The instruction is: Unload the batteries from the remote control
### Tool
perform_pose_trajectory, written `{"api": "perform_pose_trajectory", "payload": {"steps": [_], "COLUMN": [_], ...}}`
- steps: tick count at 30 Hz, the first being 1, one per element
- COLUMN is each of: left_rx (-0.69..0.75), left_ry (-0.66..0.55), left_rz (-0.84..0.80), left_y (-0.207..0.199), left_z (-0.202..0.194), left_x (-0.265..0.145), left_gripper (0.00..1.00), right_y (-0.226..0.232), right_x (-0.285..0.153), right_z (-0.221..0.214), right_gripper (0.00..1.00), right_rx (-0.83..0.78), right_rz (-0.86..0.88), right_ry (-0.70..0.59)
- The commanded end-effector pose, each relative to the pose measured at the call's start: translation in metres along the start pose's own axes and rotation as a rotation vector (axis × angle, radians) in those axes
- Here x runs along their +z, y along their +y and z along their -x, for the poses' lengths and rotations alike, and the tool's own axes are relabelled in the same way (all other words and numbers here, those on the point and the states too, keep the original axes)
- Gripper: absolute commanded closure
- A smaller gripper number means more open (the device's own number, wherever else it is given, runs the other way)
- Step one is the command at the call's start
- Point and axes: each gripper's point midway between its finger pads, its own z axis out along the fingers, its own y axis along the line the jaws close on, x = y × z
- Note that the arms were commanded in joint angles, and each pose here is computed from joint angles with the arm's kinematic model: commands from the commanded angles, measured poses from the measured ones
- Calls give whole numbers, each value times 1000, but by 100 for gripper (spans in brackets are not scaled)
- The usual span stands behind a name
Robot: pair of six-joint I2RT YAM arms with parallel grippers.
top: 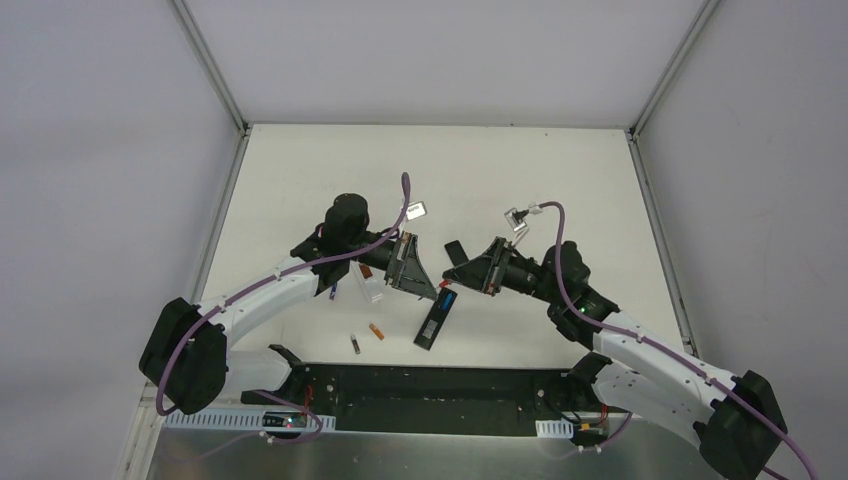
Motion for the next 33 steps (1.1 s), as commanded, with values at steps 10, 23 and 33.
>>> {"api": "perform_pose_trajectory", "payload": {"steps": [10,23,33], "left_rx": [105,107,93], "left_ry": [5,179,256], "left_rz": [-58,-73,-40], "left_y": [-22,-31,-26], "left_z": [5,-7,-16], "left_x": [-2,5,21], "left_gripper": [100,100,100], "right_y": [15,13,33], "right_x": [0,-26,-51], "right_z": [10,0,-21], "right_gripper": [55,18,30], "right_rx": [-6,-73,-84], "right_rz": [69,-15,61], "right_ry": [-25,197,411]}}
